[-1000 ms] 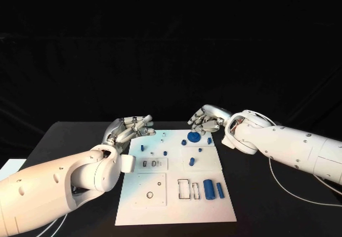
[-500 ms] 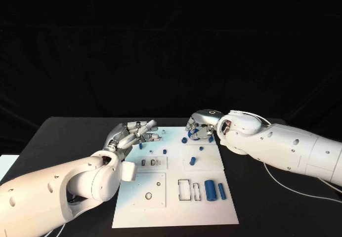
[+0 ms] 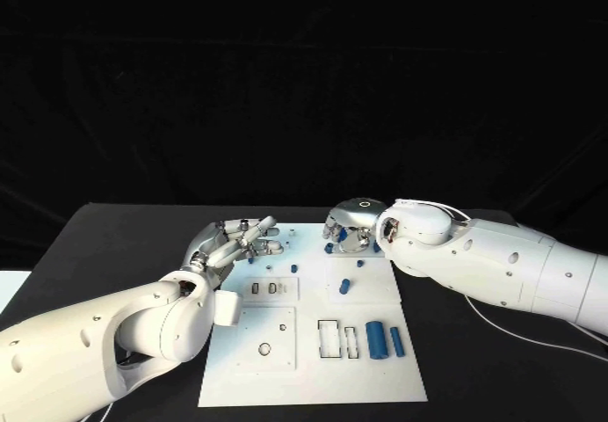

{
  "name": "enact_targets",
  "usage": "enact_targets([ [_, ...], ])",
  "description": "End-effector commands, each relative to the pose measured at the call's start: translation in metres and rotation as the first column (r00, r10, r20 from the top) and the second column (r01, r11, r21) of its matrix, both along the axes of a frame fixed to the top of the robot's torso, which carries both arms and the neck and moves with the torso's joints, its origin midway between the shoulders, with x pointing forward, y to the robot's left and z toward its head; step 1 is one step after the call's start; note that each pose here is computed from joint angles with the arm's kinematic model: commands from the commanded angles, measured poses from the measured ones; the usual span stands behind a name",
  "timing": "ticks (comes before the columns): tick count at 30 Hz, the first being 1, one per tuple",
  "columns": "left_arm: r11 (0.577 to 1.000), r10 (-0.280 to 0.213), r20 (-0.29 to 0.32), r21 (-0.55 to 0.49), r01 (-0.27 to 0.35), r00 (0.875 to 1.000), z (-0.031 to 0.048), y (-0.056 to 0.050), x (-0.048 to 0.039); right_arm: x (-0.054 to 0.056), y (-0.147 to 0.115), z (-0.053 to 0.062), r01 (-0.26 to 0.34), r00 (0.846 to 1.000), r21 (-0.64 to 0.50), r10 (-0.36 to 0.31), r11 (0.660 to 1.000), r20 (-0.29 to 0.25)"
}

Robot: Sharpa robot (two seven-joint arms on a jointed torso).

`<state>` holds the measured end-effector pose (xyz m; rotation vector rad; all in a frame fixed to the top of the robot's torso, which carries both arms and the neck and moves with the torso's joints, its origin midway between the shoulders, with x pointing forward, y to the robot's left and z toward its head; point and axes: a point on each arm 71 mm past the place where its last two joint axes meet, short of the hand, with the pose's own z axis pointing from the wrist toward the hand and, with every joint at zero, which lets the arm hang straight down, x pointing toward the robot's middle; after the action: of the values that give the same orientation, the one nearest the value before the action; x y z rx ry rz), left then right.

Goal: Assemble the parts on the task board

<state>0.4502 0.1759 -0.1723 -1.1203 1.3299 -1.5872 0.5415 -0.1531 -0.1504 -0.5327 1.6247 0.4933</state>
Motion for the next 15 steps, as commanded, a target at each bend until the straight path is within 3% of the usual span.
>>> enact_targets([
  [1, 1.0, -0.025, -0.004, -0.017, 0.025, 1.0, 0.0014, -0.0033, -0.001, 0.0028, 0.0003, -0.0012, 0.003, 1.0, -0.039, -0.002, 0.999, 0.014],
  [15, 1.0, -0.021, -0.016, -0.021, 0.021, 1.0, 0.0001, -0.0019, 0.0003, 0.0055, 0.0037, -0.0041, -0.002, 1.0, -0.066, 0.002, 0.998, -0.002],
])
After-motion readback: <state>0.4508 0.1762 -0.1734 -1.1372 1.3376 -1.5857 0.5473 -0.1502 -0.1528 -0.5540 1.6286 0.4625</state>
